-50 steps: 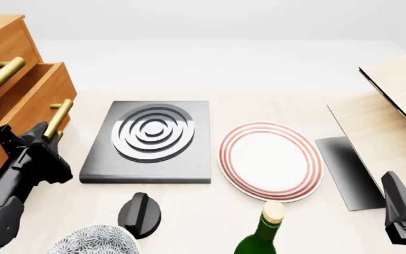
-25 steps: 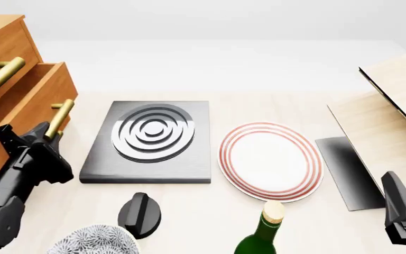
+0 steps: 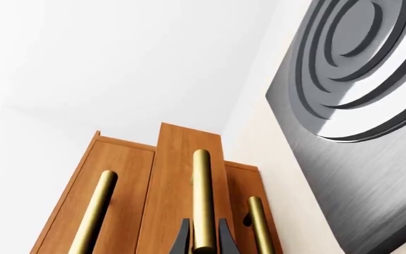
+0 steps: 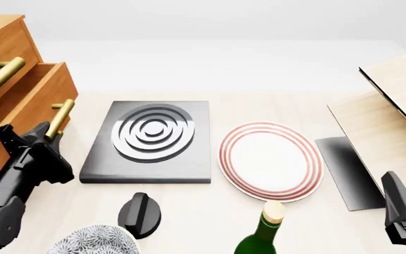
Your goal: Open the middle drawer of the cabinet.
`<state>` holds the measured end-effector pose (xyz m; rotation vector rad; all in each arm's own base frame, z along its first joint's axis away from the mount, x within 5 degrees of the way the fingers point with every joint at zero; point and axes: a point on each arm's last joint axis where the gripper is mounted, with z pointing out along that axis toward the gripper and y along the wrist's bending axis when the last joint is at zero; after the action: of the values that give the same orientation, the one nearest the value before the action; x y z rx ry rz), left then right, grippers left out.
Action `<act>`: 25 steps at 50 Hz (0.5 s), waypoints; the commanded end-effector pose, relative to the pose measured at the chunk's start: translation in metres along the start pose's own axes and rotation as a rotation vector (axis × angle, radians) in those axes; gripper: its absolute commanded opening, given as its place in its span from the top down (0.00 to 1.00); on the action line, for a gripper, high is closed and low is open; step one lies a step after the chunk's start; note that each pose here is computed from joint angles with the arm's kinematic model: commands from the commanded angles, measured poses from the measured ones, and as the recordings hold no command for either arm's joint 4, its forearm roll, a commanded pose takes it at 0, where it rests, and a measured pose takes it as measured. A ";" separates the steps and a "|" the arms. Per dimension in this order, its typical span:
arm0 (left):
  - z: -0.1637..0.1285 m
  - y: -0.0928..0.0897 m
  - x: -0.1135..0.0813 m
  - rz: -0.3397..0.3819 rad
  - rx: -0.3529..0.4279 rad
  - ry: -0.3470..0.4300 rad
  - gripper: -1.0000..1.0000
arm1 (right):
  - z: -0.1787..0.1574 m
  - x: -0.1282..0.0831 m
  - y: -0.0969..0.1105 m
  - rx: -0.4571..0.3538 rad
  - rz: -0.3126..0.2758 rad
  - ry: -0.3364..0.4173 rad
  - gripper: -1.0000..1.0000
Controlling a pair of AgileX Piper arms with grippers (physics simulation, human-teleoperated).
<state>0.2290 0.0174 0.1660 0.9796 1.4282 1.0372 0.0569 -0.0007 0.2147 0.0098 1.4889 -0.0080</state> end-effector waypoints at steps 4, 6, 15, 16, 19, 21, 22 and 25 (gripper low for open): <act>0.000 -0.008 -0.012 0.013 0.035 -0.061 1.00 | 0.000 0.000 0.000 -0.004 -0.001 -0.001 0.00; 0.001 -0.007 -0.012 0.012 0.034 -0.058 1.00 | 0.000 0.000 0.000 -0.003 -0.001 -0.001 0.00; 0.000 -0.007 -0.011 0.011 0.032 -0.054 0.00 | 0.000 0.000 0.000 -0.003 -0.001 -0.001 0.00; 0.000 -0.007 -0.011 0.011 0.032 -0.054 0.00 | 0.000 0.000 0.000 -0.003 -0.001 -0.001 0.00; 0.000 -0.007 -0.011 0.013 0.031 -0.055 0.00 | 0.000 0.000 0.000 -0.003 -0.001 -0.001 0.00; 0.000 -0.006 -0.011 0.012 0.028 -0.055 0.00 | 0.000 0.000 0.000 -0.004 -0.001 -0.001 0.00; 0.000 -0.006 -0.011 0.013 0.028 -0.056 0.00 | 0.000 0.000 0.000 -0.003 -0.001 -0.001 0.00; 0.000 -0.006 -0.011 0.012 0.028 -0.055 0.00 | 0.000 0.000 0.000 -0.003 -0.001 -0.001 0.00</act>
<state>0.2306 0.0083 0.1615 1.0340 1.4083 1.0081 0.0569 -0.0007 0.2147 0.0098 1.4890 -0.0080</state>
